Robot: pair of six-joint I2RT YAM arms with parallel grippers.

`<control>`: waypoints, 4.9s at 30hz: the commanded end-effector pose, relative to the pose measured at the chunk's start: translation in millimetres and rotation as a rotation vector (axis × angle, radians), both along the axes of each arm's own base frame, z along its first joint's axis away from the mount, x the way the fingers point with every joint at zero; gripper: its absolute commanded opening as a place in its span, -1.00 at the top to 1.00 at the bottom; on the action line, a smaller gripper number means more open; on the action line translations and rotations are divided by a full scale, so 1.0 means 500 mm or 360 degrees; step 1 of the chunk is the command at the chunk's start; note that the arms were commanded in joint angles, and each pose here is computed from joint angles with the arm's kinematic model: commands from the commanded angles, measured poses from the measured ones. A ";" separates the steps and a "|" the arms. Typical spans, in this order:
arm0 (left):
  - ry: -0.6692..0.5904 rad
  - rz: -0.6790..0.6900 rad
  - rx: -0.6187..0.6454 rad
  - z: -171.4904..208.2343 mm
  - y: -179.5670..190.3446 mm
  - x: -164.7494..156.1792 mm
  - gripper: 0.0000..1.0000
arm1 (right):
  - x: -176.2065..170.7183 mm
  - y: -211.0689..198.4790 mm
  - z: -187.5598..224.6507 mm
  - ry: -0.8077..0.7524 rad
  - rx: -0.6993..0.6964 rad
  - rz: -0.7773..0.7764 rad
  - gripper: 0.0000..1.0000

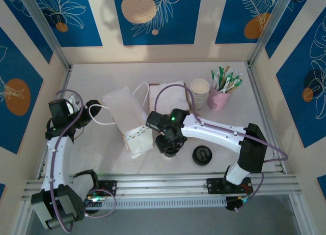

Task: Pack the takeout coffee

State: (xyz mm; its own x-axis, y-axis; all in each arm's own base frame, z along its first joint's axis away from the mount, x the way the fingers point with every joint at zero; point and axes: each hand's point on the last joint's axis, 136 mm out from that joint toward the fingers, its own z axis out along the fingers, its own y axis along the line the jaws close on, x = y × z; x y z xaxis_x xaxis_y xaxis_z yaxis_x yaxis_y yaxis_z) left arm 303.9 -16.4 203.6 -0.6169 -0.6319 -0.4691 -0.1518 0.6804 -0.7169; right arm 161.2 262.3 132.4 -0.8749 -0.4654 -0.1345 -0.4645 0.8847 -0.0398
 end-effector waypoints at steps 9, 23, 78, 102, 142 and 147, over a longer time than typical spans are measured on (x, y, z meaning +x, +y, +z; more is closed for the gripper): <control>-0.0022 -0.0019 0.0028 0.007 -0.005 -0.008 -0.54 | 0.006 -0.020 -0.012 -0.0046 -0.0056 -0.0138 -0.46; -0.0020 -0.0017 0.0031 0.005 -0.004 -0.007 -0.54 | 0.014 -0.018 0.019 -0.0095 0.0052 -0.0210 -0.45; -0.0018 -0.0015 0.0028 0.004 -0.004 -0.008 -0.53 | 0.000 -0.006 0.000 0.0030 0.0245 -0.0229 -0.47; -0.0014 -0.0014 0.0027 0.003 -0.004 -0.008 -0.54 | 0.003 0.010 0.017 -0.0026 0.0155 -0.0181 -0.63; -0.0014 -0.0017 0.0023 0.002 -0.005 -0.008 -0.54 | 0.007 0.023 0.027 -0.0119 0.0063 -0.0127 -0.46; -0.0017 -0.0017 0.0025 0.003 -0.005 -0.008 -0.54 | 0.013 0.026 0.014 -0.0104 0.0071 -0.0133 -0.46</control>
State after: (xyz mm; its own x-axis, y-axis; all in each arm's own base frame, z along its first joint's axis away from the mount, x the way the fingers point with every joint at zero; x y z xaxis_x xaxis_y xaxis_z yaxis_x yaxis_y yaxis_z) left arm 302.8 -16.7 206.8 -0.6115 -0.6304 -0.4781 -0.1436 0.6827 -0.7165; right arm 164.4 273.3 141.8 -0.8922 -0.3977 -0.2140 -0.4006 0.9157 -0.0318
